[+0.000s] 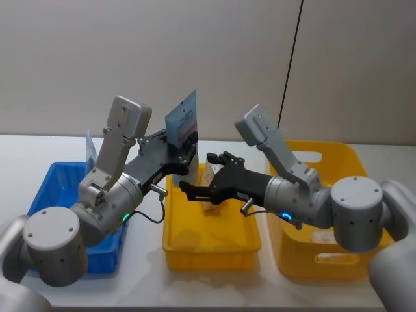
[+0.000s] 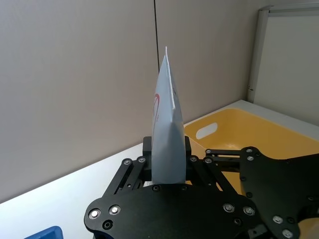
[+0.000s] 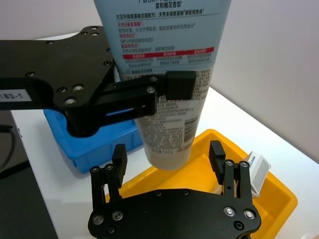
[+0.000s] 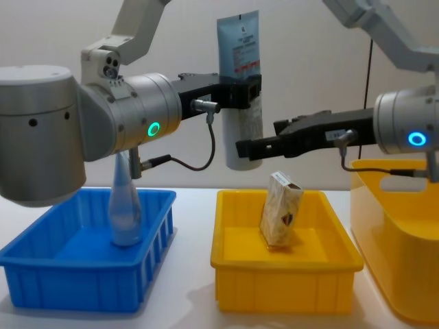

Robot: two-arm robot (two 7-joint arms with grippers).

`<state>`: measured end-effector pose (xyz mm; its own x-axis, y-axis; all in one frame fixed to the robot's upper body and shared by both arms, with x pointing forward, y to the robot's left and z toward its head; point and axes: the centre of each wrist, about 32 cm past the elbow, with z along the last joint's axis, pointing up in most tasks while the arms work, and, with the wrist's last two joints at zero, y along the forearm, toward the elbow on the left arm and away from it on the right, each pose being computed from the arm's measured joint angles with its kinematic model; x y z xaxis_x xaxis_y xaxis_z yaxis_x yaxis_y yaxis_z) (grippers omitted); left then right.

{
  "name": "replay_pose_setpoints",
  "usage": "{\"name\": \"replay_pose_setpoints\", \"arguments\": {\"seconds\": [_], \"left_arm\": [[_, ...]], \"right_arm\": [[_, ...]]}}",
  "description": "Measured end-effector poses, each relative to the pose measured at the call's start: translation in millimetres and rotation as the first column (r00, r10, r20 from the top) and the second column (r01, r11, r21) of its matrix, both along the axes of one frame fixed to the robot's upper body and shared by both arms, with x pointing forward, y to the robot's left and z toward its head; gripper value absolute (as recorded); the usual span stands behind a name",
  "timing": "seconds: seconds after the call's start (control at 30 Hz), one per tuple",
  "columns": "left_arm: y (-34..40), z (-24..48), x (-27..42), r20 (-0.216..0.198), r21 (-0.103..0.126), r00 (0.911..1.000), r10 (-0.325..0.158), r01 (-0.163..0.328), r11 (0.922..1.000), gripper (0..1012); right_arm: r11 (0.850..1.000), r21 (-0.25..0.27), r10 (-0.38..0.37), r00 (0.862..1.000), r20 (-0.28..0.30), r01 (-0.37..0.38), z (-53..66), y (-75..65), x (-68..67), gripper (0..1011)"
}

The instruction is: Bimanual collaborative sorting of washing and personal care products

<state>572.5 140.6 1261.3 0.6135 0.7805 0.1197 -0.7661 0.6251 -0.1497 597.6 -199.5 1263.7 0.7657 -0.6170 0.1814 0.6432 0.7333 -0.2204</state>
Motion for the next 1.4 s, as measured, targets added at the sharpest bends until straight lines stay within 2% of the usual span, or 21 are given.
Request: {"name": "replay_pose_setpoints", "arguments": {"seconds": [0.33,0.53,0.77,1.1,1.23,1.37,1.4], "left_arm": [[0.0,0.0,0.0,0.0,0.0,1.0,0.0,0.0,1.0,269],[0.0,0.0,0.0,0.0,0.0,1.0,0.0,0.0,1.0,269],[0.1,0.0,0.0,0.0,0.0,1.0,0.0,0.0,1.0,269],[0.1,0.0,0.0,0.0,0.0,1.0,0.0,0.0,1.0,269],[-0.1,0.0,0.0,0.0,0.0,1.0,-0.001,0.001,1.0,331],[-0.2,0.0,-0.1,0.0,0.0,1.0,-0.001,0.001,1.0,486],[-0.2,0.0,0.0,0.0,0.0,1.0,-0.001,0.001,1.0,497]], "right_arm": [[1.0,-0.007,0.011,1.0,-0.01,-0.011,-2.1,4.7,12.5,996],[1.0,-0.002,0.023,1.0,-0.014,-0.023,-2.7,7.2,18.3,881],[0.999,0.009,0.036,0.999,-0.018,-0.035,-3.2,9.1,22.4,645],[0.999,0.021,0.05,0.999,-0.018,-0.05,-2.0,11.0,25.1,537],[0.998,0.025,0.054,0.998,-0.017,-0.053,-1.9,11.5,25.3,490],[0.998,0.028,0.055,0.998,-0.017,-0.055,-2.0,11.7,25.2,423],[0.998,0.029,0.056,0.998,-0.017,-0.055,-1.9,11.6,25.2,401]]}}
